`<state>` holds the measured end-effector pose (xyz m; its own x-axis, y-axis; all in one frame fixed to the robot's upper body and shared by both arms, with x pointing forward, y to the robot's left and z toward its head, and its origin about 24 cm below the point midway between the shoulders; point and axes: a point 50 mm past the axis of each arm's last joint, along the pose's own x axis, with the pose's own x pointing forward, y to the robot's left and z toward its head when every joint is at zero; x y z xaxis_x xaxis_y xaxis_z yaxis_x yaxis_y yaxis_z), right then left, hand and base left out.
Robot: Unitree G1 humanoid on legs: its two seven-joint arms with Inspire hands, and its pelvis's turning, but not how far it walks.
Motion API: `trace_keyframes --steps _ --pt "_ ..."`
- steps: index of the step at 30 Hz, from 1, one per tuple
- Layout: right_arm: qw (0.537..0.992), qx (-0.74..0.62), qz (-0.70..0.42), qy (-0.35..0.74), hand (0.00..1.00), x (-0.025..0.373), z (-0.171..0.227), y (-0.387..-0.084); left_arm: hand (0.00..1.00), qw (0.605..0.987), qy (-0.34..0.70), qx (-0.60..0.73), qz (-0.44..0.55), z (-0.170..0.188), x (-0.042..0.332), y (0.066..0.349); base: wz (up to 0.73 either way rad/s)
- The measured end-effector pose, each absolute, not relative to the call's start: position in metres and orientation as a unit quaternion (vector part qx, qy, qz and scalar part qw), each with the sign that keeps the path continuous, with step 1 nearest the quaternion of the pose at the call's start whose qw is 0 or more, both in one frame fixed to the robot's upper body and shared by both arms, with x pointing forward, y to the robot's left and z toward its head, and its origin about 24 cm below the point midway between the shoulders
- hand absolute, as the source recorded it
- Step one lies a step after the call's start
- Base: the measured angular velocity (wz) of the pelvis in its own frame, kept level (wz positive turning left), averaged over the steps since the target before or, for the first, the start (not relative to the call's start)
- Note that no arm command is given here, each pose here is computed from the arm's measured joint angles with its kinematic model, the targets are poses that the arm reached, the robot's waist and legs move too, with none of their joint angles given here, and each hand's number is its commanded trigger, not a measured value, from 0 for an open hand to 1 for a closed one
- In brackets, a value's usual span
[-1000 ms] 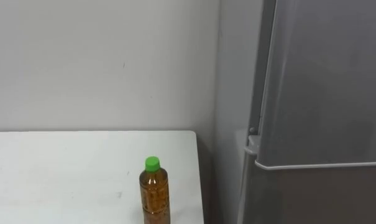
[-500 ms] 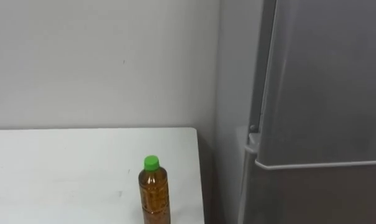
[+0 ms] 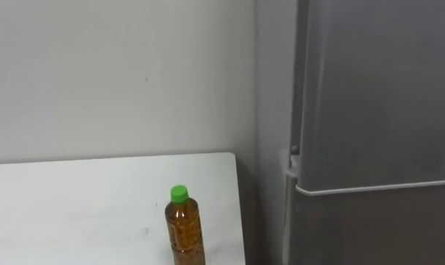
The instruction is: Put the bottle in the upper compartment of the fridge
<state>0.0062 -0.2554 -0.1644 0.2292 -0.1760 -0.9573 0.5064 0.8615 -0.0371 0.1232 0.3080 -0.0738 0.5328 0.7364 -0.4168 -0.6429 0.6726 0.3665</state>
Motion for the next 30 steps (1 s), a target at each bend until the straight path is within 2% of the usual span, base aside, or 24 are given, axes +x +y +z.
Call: trace_keyframes --steps 7,16,23,30 --pt "0.776 0.135 -0.214 0.578 0.0 0.008 -0.165 -0.254 0.0 0.908 0.093 0.091 0.399 -0.003 0.173 0.309 0.0" --pt "0.776 0.15 -0.219 0.572 0.0 0.008 -0.165 -0.249 0.0 0.922 -0.09 0.084 0.368 0.078 0.205 0.295 0.0" --pt "0.779 0.15 -0.214 0.57 0.0 0.012 -0.166 -0.248 0.0 0.929 -0.164 0.071 0.324 0.111 0.221 0.278 0.0" --pt "0.783 0.153 -0.198 0.57 0.0 0.017 -0.167 -0.242 0.0 0.949 -0.205 0.059 0.231 0.133 0.242 0.246 0.0"
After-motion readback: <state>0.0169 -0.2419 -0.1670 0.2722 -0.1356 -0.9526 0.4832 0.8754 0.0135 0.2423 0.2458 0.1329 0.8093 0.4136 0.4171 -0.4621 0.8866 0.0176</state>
